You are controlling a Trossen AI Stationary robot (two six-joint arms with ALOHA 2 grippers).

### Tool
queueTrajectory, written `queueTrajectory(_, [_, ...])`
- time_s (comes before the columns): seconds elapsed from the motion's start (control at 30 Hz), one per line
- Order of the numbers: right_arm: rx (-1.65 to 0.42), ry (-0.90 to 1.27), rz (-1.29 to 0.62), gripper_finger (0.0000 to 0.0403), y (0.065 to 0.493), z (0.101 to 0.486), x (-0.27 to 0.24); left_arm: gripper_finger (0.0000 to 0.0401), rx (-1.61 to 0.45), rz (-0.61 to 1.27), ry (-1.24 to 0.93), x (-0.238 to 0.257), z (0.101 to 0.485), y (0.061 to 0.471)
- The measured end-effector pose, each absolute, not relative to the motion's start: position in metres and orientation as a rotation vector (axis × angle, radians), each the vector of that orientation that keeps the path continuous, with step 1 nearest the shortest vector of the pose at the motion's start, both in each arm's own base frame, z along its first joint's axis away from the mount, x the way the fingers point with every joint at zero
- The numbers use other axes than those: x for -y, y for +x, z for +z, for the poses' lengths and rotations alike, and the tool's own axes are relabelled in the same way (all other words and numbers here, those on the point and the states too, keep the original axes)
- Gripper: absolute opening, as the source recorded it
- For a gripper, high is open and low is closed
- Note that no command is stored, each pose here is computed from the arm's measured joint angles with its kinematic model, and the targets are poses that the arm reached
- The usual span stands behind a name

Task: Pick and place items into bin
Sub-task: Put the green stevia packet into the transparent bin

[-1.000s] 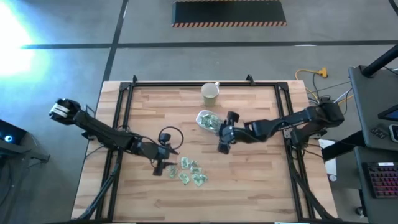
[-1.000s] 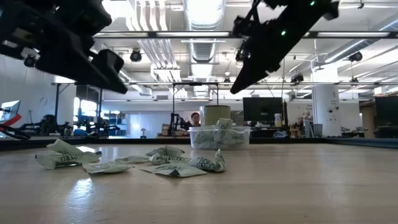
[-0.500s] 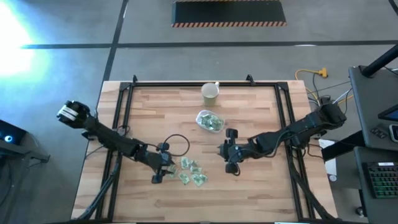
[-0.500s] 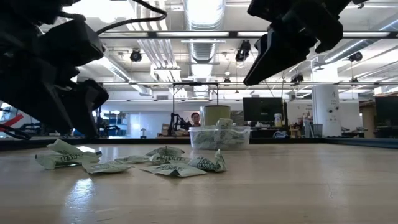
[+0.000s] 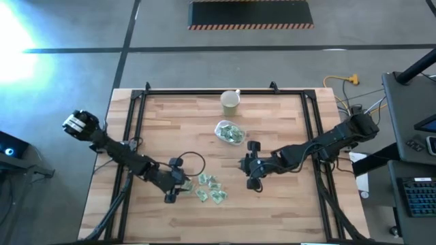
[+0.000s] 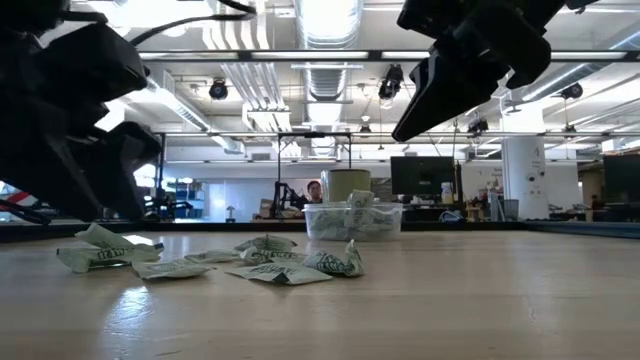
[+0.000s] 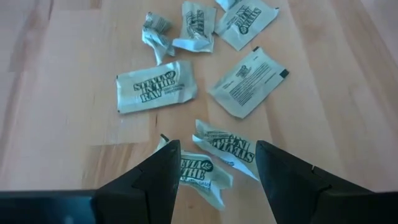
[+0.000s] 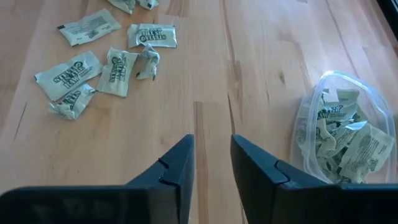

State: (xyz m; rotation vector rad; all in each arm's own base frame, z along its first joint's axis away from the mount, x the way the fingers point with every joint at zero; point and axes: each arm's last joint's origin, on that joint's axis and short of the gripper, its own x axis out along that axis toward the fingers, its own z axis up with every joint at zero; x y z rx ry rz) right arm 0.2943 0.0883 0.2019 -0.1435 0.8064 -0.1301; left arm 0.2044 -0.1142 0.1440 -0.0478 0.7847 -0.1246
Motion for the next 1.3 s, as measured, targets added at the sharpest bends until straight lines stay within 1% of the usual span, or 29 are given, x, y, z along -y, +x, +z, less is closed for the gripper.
queueTrajectory(0.3, [-0.806,-0.141,-0.132,0.0079,0.294,0.202,-0.088,0.0192,-0.772,-0.127,0.013,0.122,0.143,0.198])
queueTrajectory(0.53, [-0.804,-0.140,-0.132,0.0070,0.295,0.202,-0.088,0.0192,-0.822,-0.072,0.037,0.120,0.134,0.197])
queueTrajectory(0.77, [-0.804,-0.140,-0.132,0.0074,0.294,0.202,-0.088,0.0190,-0.861,-0.054,0.064,0.122,0.123,0.200])
queueTrajectory(0.87, [-0.803,-0.140,-0.132,0.0075,0.295,0.202,-0.088,0.0177,-0.862,-0.052,0.066,0.122,0.122,0.200])
queueTrajectory(1.13, [-0.805,-0.141,-0.132,0.0066,0.294,0.201,-0.088,0.0125,-0.836,-0.054,0.057,0.121,0.129,0.200])
queueTrajectory(1.3, [-0.805,-0.137,-0.134,0.0066,0.294,0.201,-0.088,0.0119,-0.838,-0.055,0.060,0.122,0.128,0.200])
